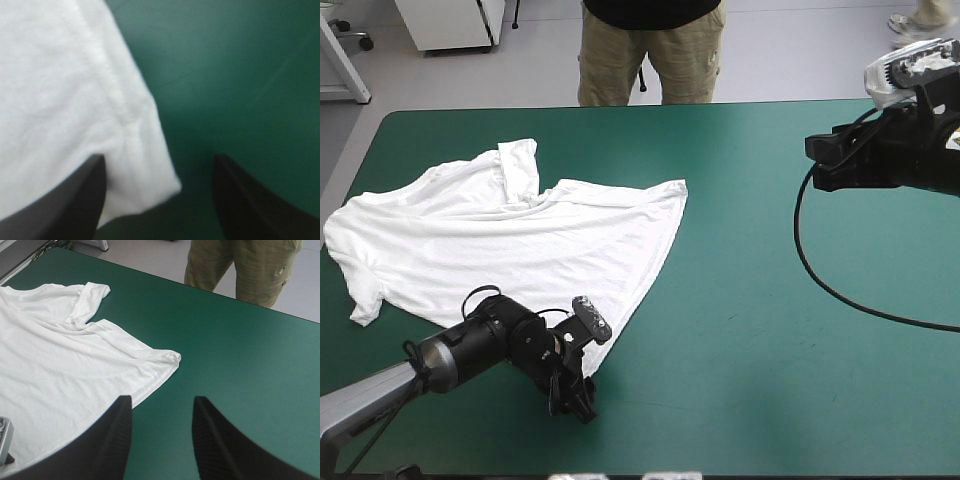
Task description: Fold the cloth
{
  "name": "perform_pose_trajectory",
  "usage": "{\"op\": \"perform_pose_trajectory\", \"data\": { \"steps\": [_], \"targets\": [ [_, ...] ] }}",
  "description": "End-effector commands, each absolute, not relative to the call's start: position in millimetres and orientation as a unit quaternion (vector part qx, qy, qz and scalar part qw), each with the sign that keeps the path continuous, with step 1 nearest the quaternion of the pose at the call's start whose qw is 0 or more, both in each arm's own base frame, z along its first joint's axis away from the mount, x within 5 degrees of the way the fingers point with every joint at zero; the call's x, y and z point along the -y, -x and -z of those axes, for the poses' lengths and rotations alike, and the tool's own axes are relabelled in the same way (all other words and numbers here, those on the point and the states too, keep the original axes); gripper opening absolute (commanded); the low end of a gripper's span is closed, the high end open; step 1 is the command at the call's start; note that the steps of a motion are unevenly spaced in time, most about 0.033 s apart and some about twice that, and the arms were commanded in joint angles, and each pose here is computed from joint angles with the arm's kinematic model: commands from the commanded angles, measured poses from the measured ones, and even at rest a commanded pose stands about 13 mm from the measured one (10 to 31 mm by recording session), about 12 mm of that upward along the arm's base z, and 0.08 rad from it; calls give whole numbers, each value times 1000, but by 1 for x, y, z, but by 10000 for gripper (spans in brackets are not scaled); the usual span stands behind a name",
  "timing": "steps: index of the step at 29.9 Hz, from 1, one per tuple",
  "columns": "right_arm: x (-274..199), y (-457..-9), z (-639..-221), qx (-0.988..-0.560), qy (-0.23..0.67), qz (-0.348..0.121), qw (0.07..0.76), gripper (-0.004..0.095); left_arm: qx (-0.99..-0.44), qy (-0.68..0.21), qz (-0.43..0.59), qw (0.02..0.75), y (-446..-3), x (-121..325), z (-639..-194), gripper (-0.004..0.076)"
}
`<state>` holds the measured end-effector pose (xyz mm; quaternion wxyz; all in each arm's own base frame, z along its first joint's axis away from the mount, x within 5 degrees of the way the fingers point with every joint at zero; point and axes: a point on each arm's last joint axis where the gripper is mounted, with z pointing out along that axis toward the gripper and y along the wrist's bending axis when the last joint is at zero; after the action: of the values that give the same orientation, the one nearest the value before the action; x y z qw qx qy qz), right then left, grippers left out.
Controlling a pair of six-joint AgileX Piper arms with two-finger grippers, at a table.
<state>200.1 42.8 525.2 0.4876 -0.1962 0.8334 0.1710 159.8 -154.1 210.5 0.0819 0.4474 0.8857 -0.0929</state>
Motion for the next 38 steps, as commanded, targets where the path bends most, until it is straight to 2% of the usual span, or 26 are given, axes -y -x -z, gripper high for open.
{"op": "perform_pose_trajectory", "data": {
  "steps": [1,4,6,8,10,11,16,21,24,27,30,33,38],
  "targets": [
    [-43,-192,-540,-808,190,-177,529,368,-892,-430,86,114,-171,162,-206,461],
    [-43,-193,-539,-810,190,-174,527,368,-900,-417,88,89,-173,165,-195,437],
    [-42,-194,-538,-812,189,-171,526,364,-905,-410,88,65,-171,165,-191,361],
    [-43,-197,-535,-814,188,-177,520,346,-910,-402,88,53,-170,165,-190,227],
    [-45,-203,-529,-820,190,-189,506,325,-914,-392,89,50,-169,164,-190,31],
    [-46,-208,-525,-820,194,-197,500,321,-915,-390,89,49,-169,164,-190,-4],
    [-55,-255,-493,-824,188,-272,460,319,-918,-383,94,49,-169,165,-190,-9],
    [-58,-319,-440,-856,190,-277,393,342,-921,-372,109,42,-167,167,-190,-9],
    [-75,-343,-414,-865,226,-239,380,459,-921,-372,109,41,-167,167,-190,-9],
    [-99,-363,-391,-860,284,-162,392,599,-921,-371,110,41,-167,167,-190,-9],
    [-124,-381,-369,-844,332,-99,409,639,-921,-371,110,38,-166,167,-190,-9],
    [-138,-400,-347,-838,337,-84,421,637,-922,-370,109,34,-166,167,-190,-9],
    [-149,-422,-317,-818,363,-106,434,631,-922,-370,108,30,-165,166,-190,-9]
  ]
}}
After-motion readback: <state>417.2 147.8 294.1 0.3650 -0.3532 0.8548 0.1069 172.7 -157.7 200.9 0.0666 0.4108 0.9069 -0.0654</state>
